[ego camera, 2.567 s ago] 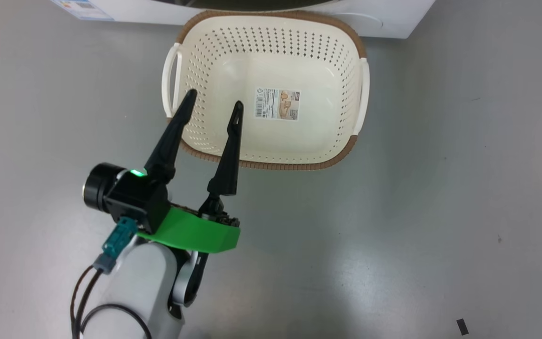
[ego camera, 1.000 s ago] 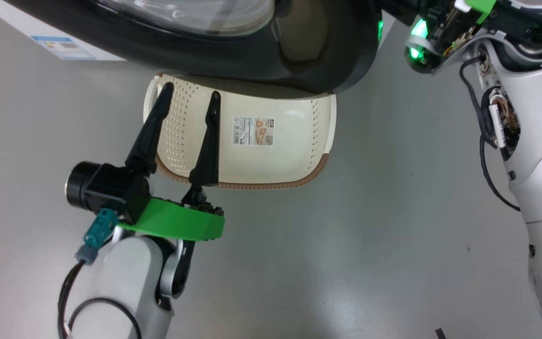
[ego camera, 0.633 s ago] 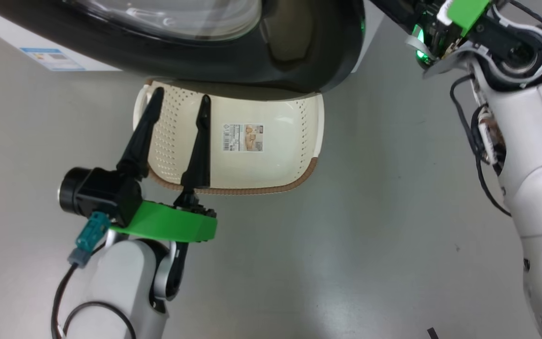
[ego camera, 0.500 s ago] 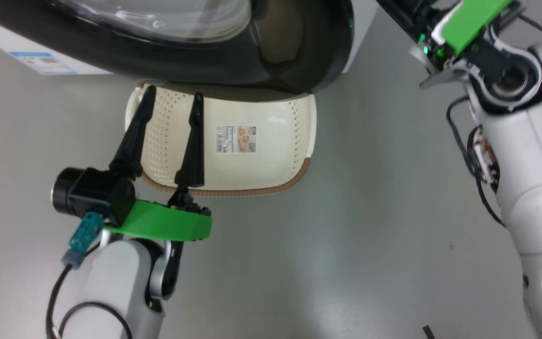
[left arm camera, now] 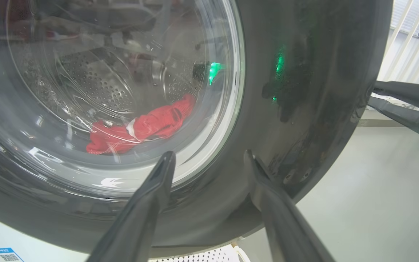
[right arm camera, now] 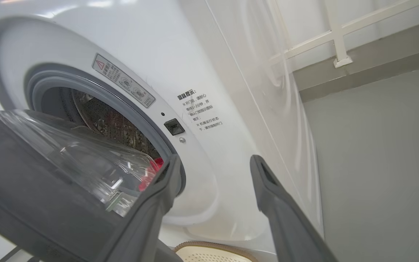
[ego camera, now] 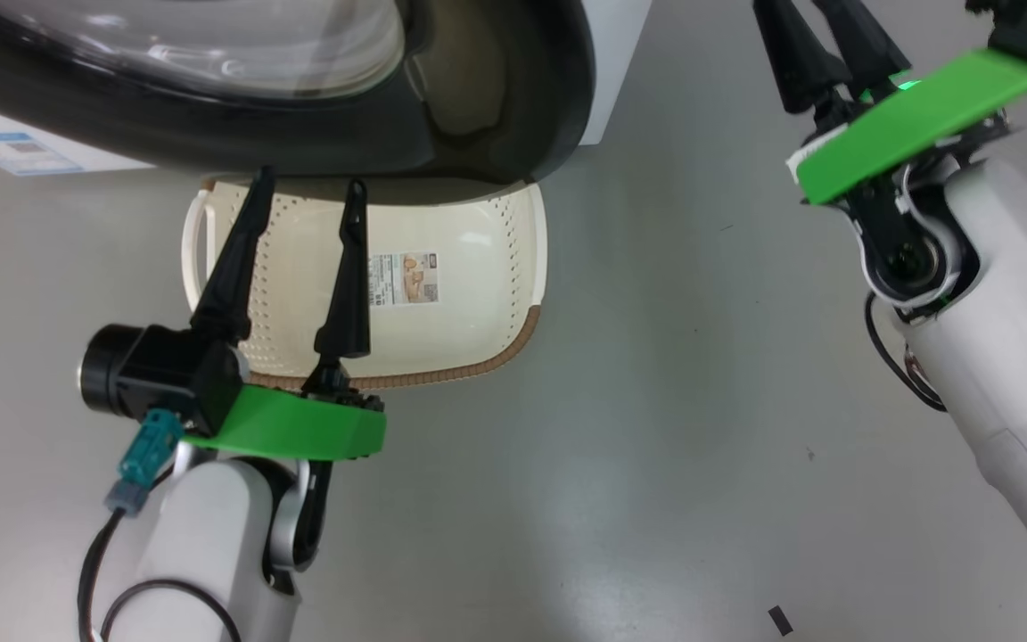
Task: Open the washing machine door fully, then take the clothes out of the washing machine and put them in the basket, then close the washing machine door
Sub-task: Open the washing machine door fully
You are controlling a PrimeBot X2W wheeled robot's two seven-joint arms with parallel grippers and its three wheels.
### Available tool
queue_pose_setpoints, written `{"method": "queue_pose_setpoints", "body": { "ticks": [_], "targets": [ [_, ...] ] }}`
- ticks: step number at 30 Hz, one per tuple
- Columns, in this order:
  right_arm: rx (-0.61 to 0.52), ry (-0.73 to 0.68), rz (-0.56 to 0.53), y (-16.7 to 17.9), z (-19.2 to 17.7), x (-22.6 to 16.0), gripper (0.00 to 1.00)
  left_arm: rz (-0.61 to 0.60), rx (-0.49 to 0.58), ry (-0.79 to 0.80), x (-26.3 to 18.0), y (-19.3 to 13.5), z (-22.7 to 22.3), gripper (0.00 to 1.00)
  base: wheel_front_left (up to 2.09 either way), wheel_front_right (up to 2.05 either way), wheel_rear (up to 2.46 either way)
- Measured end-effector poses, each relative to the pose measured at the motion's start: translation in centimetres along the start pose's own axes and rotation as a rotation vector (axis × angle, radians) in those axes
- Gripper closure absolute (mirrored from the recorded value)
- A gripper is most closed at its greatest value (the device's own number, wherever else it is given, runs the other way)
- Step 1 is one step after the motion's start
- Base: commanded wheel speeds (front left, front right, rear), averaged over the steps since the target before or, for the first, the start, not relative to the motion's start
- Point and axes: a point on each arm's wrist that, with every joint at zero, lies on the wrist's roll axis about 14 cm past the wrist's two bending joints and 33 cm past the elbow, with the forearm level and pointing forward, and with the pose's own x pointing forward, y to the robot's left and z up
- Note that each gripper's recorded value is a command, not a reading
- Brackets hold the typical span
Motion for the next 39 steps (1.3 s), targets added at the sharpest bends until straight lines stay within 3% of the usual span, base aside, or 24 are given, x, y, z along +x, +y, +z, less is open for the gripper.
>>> {"method": "queue_pose_setpoints", "body": {
  "ticks": [6,11,14,19,39],
  "targets": [
    [-0.225,-0.008,-0.026,-1.8,0.3,-1.3,0.0,-0.006,0.0,-0.014,0.1,-0.4,0.5,0.0,0.0,0.0,0.0],
    [-0.344,-0.112,-0.054,-2.4,3.4,-2.1,0.0,-0.001,-0.002,-0.013,-0.1,-0.3,0.4,0.0,0.0,0.0,0.0],
    [-0.4,-0.122,-0.064,-2.4,2.7,-3.3,0.0,-0.002,-0.003,-0.021,-0.1,-0.3,0.7,0.0,0.0,0.0,0.0],
    [-0.44,-0.116,-0.085,-2.2,0.9,-5.2,0.0,-0.003,-0.005,-0.02,-0.4,-0.5,0.8,0.0,0.0,0.0,0.0],
    [-0.506,-0.184,-0.181,-2.8,1.6,-9.6,0.0,-0.01,-0.002,-0.043,-0.8,-0.9,1.8,0.0,0.0,0.0,0.0]
  ]
}}
